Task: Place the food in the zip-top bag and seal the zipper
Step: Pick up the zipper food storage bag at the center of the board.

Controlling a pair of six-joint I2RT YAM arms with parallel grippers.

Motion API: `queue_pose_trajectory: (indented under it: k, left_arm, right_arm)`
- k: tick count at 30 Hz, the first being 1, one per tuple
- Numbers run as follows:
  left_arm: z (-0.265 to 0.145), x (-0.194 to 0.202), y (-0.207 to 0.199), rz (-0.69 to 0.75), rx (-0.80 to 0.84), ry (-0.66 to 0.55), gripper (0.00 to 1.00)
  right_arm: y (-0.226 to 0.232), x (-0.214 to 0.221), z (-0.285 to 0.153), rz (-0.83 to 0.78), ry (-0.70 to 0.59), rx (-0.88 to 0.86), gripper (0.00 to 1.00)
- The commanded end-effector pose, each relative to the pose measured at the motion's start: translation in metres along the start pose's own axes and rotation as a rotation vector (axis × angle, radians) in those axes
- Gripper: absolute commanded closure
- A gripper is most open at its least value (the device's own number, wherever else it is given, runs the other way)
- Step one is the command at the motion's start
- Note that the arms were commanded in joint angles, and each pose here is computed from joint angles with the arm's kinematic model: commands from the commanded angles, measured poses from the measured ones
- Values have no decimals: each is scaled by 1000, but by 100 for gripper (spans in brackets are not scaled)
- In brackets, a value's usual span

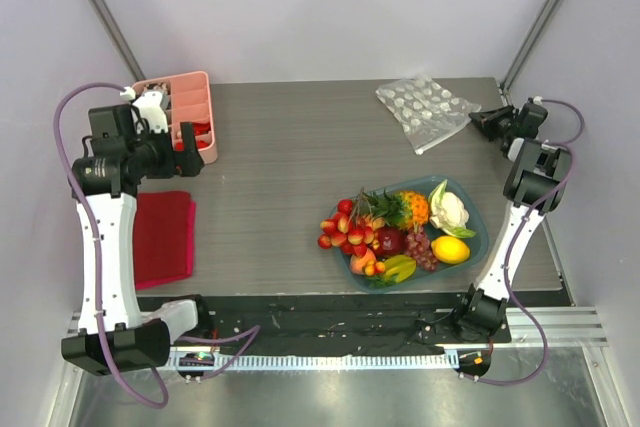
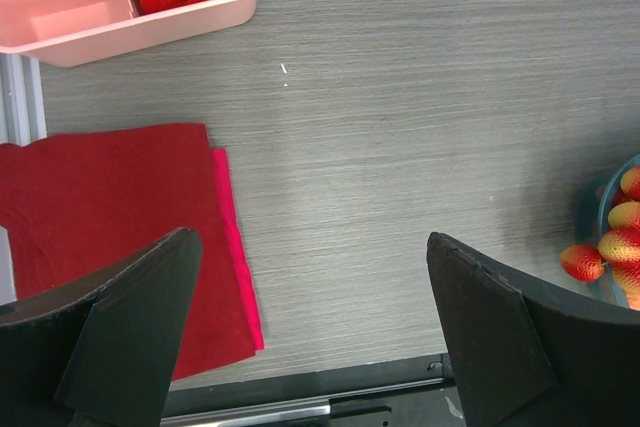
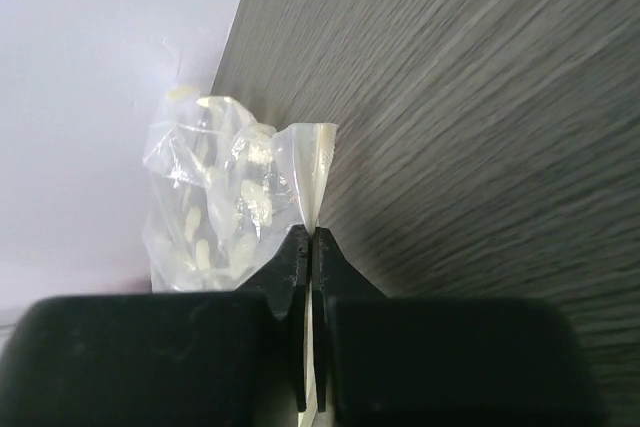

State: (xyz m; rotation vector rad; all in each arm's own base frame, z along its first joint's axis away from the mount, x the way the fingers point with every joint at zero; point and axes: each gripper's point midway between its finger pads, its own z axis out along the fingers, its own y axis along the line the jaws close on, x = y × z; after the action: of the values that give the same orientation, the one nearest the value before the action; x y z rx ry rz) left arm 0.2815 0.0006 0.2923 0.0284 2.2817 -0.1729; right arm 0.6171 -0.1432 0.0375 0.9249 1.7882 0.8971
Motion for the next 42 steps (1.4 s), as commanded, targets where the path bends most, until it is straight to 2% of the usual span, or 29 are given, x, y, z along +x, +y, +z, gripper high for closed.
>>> queue_pose_trajectory:
  k: [1, 7, 14, 18, 23, 27, 32, 38, 42]
  left_arm:
    - [-11, -12, -8, 17, 32, -62, 0]
    - [-22, -17, -14, 30, 48, -94, 0]
    - [-37, -30, -20, 49, 62, -143, 0]
    - [-47, -41, -26, 57, 87, -174, 0]
    - [-48, -43, -44, 75, 176, -167, 1]
    - [-45, -40, -68, 91, 275, -154, 4]
    - [-46, -39, -118, 89, 461, -165, 6]
    - [-36, -32, -173, 67, 614, -130, 12]
    - [-19, -8, -215, 64, 707, -55, 16]
  right_arm:
    - [69, -15, -30, 17, 21, -138, 99]
    - [151, -15, -81, 45, 38, -255, 99]
    - [250, 12, -138, 55, 96, -362, 99]
    - [297, 47, -160, 37, 153, -387, 99]
    - [342, 125, -194, -33, 248, -359, 99]
    - [359, 173, -217, -36, 290, -350, 99]
    - [383, 240, -243, -69, 366, -346, 99]
    - [372, 278, -262, -100, 387, -313, 99]
    - [370, 311, -268, -165, 444, -301, 99]
